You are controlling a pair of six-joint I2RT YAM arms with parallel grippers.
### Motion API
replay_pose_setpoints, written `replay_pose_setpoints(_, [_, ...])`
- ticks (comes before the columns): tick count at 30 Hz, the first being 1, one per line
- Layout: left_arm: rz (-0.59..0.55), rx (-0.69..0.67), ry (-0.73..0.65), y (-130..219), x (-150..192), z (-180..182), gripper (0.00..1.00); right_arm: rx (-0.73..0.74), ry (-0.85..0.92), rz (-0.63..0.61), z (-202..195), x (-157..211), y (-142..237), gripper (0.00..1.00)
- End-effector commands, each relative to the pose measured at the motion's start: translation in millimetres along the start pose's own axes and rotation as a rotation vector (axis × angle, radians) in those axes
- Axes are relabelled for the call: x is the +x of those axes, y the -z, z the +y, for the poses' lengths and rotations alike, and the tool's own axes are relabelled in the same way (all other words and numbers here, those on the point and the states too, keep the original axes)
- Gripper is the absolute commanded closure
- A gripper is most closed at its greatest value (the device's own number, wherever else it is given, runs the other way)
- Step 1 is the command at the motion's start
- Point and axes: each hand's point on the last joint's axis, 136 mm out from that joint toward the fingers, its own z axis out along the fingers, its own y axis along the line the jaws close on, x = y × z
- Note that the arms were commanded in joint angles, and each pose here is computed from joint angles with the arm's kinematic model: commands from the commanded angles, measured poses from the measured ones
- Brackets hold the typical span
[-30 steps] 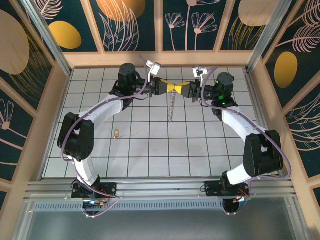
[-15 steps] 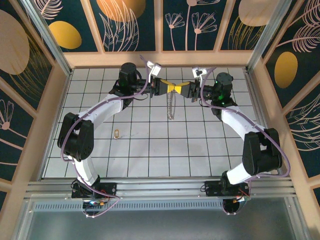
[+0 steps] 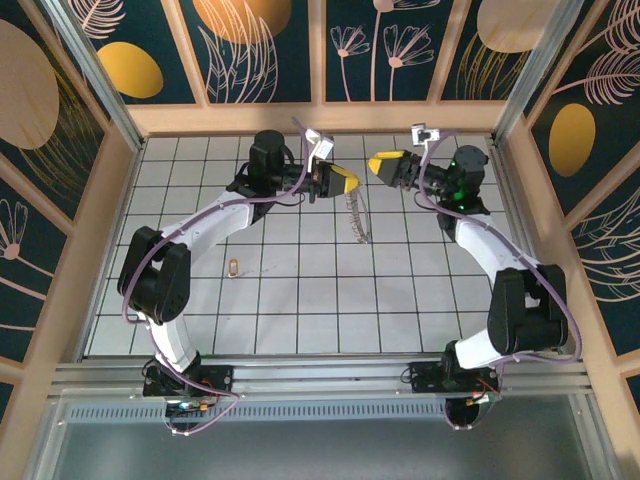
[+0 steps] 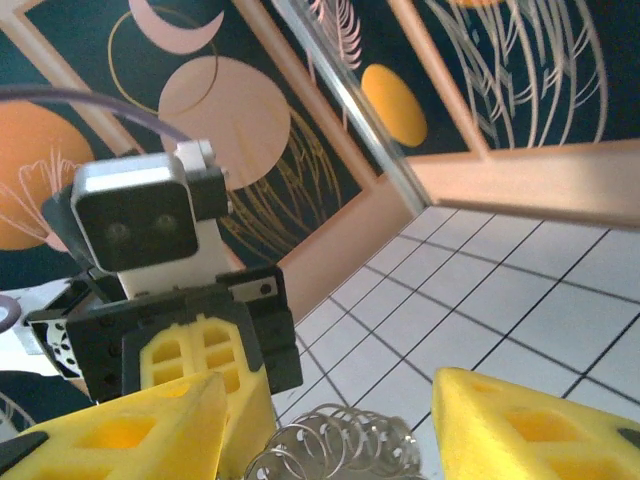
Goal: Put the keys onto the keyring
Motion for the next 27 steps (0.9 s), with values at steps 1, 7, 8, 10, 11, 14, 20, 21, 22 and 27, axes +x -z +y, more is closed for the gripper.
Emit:
replay_pose_setpoints(1, [-0.023,-0.002,-0.111,3.6,-21.6,-10.7,1.0,-0.012,0.059,-0.043,19.9,-13.8,7.3,0.44])
replay_pose_setpoints(7, [-0.026,0.011,-0.174,5.5,-29.3,-19.4,1.0,-0.036,0.073,-0.024,28.5,-2.6,12.1,0.56])
replay_pose_setpoints(8, [-0.023,0.014,-0.178,5.6,-29.8,-20.0,1.0,-0.045,0.075,-0.016,29.3,0.2,12.7,0.59])
replay_pose_setpoints(10, [-0.02,0.018,-0.192,5.9,-31.6,-22.6,1.0,-0.073,0.079,0.0,34.1,5.3,13.3,0.64])
replay_pose_setpoints(11, [-0.02,0.023,-0.199,6.3,-32.4,-24.6,1.0,-0.084,0.081,0.005,35.9,7.2,13.7,0.65])
replay_pose_setpoints(14, [-0.019,0.034,-0.214,6.5,-34.8,-28.3,1.0,-0.122,0.097,0.017,43.4,12.1,14.8,0.6])
replay_pose_setpoints(20, [-0.015,0.06,-0.222,5.4,-39.1,-32.8,1.0,-0.167,0.116,0.051,52.4,20.1,12.0,0.57])
replay_pose_setpoints(21, [-0.015,0.062,-0.223,5.4,-39.7,-33.4,1.0,-0.172,0.118,0.055,53.5,21.0,11.0,0.57])
replay_pose_setpoints(22, [-0.014,0.068,-0.224,5.1,-39.8,-34.4,1.0,-0.176,0.119,0.058,54.1,21.5,9.8,0.57])
replay_pose_setpoints(27, [-0.01,0.077,-0.224,5.3,-40.6,-36.4,1.0,-0.18,0.117,0.06,53.6,21.0,5.6,0.61])
